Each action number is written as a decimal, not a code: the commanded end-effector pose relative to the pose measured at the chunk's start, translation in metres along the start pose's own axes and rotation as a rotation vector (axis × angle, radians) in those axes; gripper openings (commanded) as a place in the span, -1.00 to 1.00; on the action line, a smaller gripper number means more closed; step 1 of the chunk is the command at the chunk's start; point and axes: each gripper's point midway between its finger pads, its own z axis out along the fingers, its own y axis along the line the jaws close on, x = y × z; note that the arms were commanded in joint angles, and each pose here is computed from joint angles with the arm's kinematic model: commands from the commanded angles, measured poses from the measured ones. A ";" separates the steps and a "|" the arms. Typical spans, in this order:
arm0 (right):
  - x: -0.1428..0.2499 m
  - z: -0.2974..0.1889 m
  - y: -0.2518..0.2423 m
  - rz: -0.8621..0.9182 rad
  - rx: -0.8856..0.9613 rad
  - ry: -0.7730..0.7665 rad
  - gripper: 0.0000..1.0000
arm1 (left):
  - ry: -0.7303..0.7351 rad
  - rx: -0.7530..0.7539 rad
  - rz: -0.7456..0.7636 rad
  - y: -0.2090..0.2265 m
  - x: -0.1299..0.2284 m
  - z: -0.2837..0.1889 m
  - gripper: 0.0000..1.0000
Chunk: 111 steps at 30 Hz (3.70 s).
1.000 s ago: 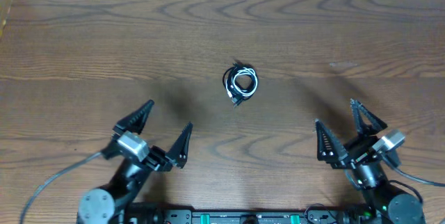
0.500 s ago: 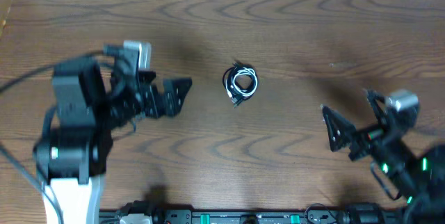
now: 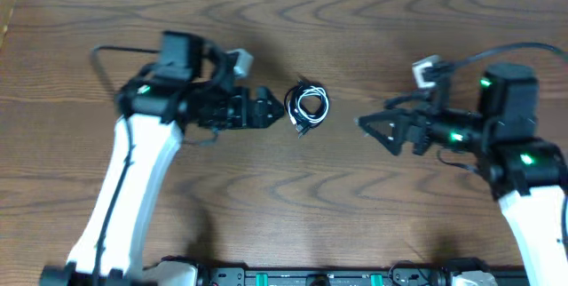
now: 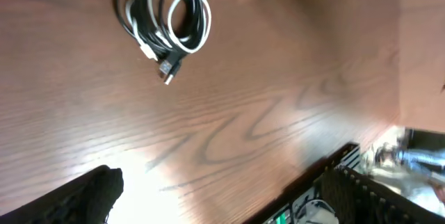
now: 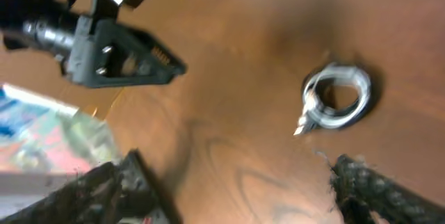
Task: Untangle cables
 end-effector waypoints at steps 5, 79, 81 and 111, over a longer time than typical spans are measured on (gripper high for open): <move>0.014 0.030 -0.020 0.188 0.039 0.105 0.83 | 0.056 -0.005 0.014 0.011 -0.021 0.059 0.94; -0.001 0.023 -0.083 0.273 0.427 -0.027 0.99 | -0.058 0.684 0.251 -0.182 -0.043 0.024 -0.85; -0.006 0.020 -0.086 0.290 0.434 -0.052 0.99 | -0.058 0.684 0.251 -0.182 -0.043 0.024 -0.85; 0.010 0.031 -0.117 0.427 0.500 0.003 -0.98 | -0.092 0.460 0.053 -0.143 -0.054 0.049 -0.85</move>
